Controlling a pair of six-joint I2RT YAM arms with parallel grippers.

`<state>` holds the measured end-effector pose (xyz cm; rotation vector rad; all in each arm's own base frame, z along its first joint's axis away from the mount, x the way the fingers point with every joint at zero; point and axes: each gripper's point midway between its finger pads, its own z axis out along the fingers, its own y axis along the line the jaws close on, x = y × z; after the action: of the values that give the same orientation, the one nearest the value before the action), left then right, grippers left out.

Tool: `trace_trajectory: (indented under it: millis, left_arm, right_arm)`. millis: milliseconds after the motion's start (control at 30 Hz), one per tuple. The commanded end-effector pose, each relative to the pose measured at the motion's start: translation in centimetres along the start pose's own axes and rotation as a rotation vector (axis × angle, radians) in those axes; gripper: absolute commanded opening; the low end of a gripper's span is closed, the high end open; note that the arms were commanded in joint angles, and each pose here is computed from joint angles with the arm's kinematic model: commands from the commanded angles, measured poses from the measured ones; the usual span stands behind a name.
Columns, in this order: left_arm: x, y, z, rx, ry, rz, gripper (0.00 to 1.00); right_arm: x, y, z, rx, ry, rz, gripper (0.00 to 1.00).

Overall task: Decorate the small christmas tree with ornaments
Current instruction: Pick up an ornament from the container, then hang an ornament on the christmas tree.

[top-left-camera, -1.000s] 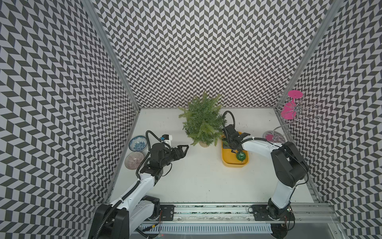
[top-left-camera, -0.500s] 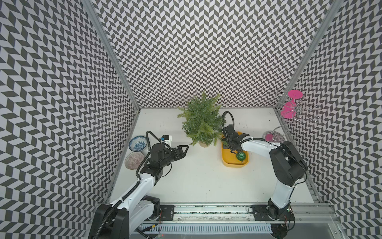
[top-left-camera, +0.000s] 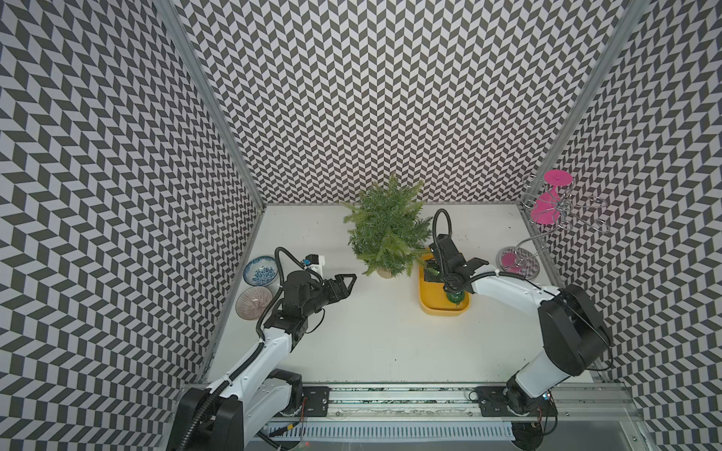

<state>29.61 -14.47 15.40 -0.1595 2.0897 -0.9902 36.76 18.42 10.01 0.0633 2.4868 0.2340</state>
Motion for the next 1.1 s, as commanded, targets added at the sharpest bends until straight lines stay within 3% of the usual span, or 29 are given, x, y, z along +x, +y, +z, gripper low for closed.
trace_trajectory:
  millis: [0,400,700,1067]
  left_arm:
    - [-0.9,-1.5,-0.4,0.033,-0.016,0.018,0.85]
    - [-2.8,-4.5,-1.7,0.094,-0.031,0.059,0.85]
    - [-3.5,-7.9,-3.3,0.179,-0.018,0.108,0.85]
    - [-6.3,-13.8,-6.3,0.276,-0.075,0.204,0.85]
  right_arm:
    - [-1.3,0.9,-2.3,-0.113,-0.047,0.052,0.60]
    - [-3.4,1.9,-12.6,-0.430,-0.100,0.122,0.60]
    - [-6.7,3.4,-21.0,-0.580,-0.210,0.101,0.61]
    - [-10.7,7.5,-27.3,-0.797,-0.261,0.034,0.61]
